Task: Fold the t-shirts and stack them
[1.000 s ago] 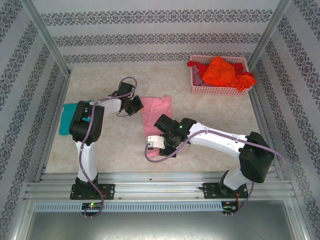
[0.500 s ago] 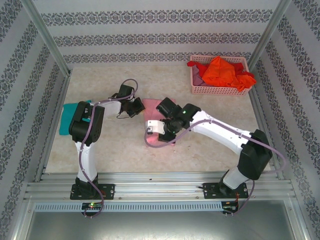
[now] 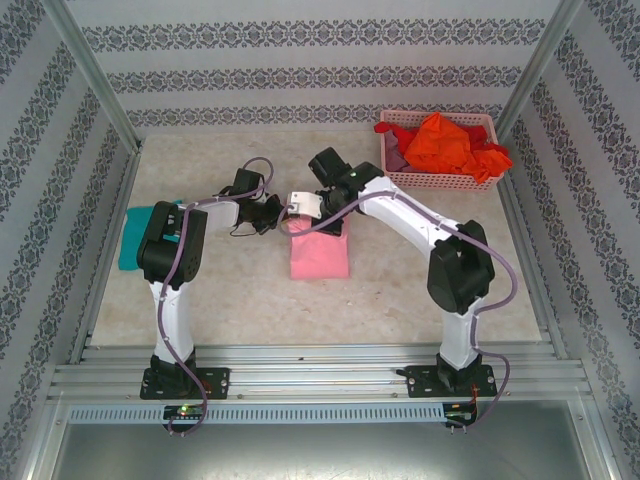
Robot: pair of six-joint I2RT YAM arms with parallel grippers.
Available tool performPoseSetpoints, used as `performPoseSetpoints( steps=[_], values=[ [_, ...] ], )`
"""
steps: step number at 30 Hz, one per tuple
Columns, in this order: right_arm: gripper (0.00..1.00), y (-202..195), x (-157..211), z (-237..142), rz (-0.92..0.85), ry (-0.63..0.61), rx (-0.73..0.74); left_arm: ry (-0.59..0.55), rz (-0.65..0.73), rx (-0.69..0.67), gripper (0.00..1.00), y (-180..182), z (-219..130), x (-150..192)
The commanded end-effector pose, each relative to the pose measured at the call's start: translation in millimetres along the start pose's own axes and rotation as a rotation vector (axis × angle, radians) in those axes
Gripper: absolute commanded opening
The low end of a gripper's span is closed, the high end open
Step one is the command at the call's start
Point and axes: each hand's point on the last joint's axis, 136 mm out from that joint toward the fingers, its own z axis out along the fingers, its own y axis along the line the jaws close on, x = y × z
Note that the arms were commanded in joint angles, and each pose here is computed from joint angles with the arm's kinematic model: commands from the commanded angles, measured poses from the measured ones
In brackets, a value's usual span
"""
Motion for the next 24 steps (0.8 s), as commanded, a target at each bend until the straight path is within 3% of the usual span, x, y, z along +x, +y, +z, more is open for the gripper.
performPoseSetpoints(
  steps=[1, 16, 24],
  values=[
    [0.0, -18.5, 0.7, 0.0, -0.026, 0.016, 0.014, 0.104, -0.072, -0.179, 0.0, 64.4, 15.4, 28.2],
    [0.0, -81.7, -7.8, 28.1, -0.001, 0.015, 0.125, 0.126, -0.058, -0.178, 0.0, 65.9, 19.3, 29.4],
    [0.01, -98.2, 5.3, 51.1, 0.043, 0.052, 0.15, 0.125, -0.058, -0.182, 0.0, 66.4, 19.2, 29.5]
  ],
)
